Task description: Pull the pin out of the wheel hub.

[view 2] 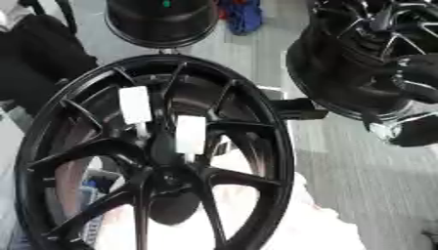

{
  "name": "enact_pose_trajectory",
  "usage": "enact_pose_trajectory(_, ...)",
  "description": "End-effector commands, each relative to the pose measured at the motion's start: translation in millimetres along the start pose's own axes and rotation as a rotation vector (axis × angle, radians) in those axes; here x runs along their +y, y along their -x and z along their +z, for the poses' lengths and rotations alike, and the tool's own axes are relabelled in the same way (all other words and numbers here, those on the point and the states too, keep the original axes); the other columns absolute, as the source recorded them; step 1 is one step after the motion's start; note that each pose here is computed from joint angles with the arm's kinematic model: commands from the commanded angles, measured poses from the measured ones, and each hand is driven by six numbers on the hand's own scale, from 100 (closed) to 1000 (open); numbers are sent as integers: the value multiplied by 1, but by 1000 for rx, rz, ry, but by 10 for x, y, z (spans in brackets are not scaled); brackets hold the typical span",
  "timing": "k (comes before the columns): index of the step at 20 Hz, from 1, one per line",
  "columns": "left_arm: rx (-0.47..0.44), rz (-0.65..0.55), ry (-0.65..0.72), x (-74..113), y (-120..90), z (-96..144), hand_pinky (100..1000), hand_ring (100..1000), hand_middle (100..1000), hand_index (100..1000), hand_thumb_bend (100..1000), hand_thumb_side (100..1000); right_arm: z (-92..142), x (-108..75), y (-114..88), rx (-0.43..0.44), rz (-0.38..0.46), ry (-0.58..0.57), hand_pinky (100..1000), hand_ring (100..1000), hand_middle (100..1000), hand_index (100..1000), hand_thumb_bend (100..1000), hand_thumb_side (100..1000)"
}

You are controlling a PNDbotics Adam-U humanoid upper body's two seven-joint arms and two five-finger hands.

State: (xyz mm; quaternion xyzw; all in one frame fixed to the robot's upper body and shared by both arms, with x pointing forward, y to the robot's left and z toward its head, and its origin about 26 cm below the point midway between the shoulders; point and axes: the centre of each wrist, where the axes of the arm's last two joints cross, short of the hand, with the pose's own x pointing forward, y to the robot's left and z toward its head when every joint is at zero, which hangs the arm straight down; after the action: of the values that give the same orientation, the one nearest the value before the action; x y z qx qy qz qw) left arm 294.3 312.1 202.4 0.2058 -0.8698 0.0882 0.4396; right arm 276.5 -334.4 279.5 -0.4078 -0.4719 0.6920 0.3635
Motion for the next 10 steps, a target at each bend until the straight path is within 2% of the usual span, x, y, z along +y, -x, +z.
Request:
enact_pose_trajectory(1, -45, -10, 20, 8, -98, -55, 603, 507, 506, 672, 246, 316, -6, -54, -33, -36, 52, -4, 1000, 886, 822, 886, 100, 436)
enact_pose_trajectory(5, -50, -8, 23, -2, -108, -65, 602, 506, 506, 671, 243, 318, -50, 52, -91, -72, 87, 18, 1000, 888, 824, 885, 100, 442)
enact_pose_trajectory(10, -61, -3, 28, -16, -128, -82, 602, 506, 506, 671, 243, 319, -79, 104, -133, -44, 120, 96, 1000, 888, 826, 888, 100, 452)
